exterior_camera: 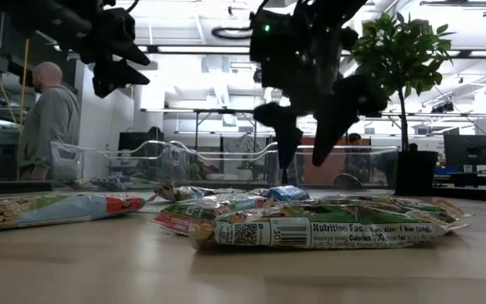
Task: Pick and place Granola Bars by type
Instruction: Put the red granola bar into the middle transparent bin
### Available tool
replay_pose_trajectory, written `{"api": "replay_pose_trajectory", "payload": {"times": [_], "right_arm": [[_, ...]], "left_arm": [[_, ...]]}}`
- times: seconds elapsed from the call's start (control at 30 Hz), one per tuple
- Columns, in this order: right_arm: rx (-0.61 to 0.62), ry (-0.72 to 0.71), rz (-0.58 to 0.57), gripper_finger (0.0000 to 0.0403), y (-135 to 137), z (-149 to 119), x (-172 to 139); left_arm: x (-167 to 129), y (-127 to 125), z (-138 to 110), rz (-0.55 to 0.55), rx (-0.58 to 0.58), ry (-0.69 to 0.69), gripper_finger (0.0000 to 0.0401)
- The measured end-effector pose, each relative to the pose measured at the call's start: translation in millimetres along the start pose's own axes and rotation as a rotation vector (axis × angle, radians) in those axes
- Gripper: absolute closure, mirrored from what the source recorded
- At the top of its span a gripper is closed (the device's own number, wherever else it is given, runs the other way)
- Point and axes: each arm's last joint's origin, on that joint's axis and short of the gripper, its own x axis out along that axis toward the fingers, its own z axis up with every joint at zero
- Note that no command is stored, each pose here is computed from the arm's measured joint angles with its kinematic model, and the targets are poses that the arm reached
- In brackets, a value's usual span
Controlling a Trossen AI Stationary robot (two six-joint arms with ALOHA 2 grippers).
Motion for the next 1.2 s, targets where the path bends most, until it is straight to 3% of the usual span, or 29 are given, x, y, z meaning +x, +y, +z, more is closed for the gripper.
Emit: {"api": "replay_pose_trajectory", "payload": {"times": [0.2,0.43,0.87,1.2], "right_arm": [[-0.046,0.051,-0.036,0.0150,-4,-2,12],[-0.058,-0.001,-0.112,0.0150,-15,0,12],[-0.053,0.030,-0.052,0.0151,-5,-16,27],[0.020,-0.028,-0.100,0.0151,-4,-22,39]], "left_arm": [[0,1,-2,0.009,0.013,0.020,0.0222],[0,2,-6,0.024,0.002,0.056,0.0222],[0,3,-6,0.028,-0.002,0.060,0.0222],[0,3,-6,0.029,-0.003,0.060,0.0222]]}}
